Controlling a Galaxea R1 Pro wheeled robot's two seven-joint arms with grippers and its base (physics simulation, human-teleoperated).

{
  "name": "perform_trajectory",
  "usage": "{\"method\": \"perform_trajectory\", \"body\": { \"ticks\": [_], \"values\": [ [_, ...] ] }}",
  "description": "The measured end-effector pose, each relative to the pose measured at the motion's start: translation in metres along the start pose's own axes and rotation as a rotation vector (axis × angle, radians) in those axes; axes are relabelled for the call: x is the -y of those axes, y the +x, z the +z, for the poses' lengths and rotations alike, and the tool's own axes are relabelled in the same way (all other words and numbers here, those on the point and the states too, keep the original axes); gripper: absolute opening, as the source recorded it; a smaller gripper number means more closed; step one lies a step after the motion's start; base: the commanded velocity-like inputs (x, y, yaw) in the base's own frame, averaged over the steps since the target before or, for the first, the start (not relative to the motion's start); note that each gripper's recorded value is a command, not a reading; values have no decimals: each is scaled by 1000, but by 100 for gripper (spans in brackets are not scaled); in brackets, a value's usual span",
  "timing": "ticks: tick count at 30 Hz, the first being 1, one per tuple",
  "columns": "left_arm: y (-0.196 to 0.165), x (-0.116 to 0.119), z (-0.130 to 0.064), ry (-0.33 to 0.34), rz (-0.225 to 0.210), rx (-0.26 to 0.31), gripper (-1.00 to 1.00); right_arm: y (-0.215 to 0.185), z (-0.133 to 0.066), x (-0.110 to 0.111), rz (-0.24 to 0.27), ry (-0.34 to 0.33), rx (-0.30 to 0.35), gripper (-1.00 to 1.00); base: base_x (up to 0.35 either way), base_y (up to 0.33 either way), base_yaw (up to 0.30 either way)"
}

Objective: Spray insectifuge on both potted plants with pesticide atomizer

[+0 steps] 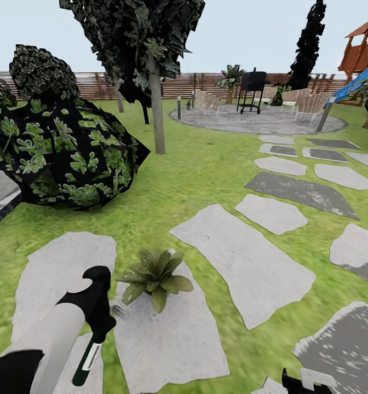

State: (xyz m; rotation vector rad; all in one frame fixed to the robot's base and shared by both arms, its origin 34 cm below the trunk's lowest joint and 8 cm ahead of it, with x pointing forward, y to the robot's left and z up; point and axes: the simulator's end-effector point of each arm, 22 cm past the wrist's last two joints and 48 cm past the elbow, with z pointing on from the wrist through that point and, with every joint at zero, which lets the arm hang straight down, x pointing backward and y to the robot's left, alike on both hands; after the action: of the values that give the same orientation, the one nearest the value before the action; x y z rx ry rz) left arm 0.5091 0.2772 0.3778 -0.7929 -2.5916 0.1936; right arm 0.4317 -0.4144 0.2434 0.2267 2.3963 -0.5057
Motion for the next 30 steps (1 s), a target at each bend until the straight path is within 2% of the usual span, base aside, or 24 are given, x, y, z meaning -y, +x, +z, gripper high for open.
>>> {"method": "perform_trajectory", "body": {
  "ticks": [14, 23, 28, 30],
  "values": [
    [-2, 1, 0, 7, -4, 9, -100, 0, -1, -2, 1, -2, -1, 100, 16, -266, 16],
    [-2, 0, -1, 5, -7, 12, -100, 0, -1, -3, 2, -4, -1, 100, 240, -180, 208],
    [-11, -4, -14, -22, -6, 52, -100, 0, -1, -3, 2, -4, -1, 100, 275, -150, 16],
    [-14, -1, -14, 5, -19, 76, -100, 0, -1, -3, 2, -4, -1, 100, 177, -135, 1]
  ]
}}
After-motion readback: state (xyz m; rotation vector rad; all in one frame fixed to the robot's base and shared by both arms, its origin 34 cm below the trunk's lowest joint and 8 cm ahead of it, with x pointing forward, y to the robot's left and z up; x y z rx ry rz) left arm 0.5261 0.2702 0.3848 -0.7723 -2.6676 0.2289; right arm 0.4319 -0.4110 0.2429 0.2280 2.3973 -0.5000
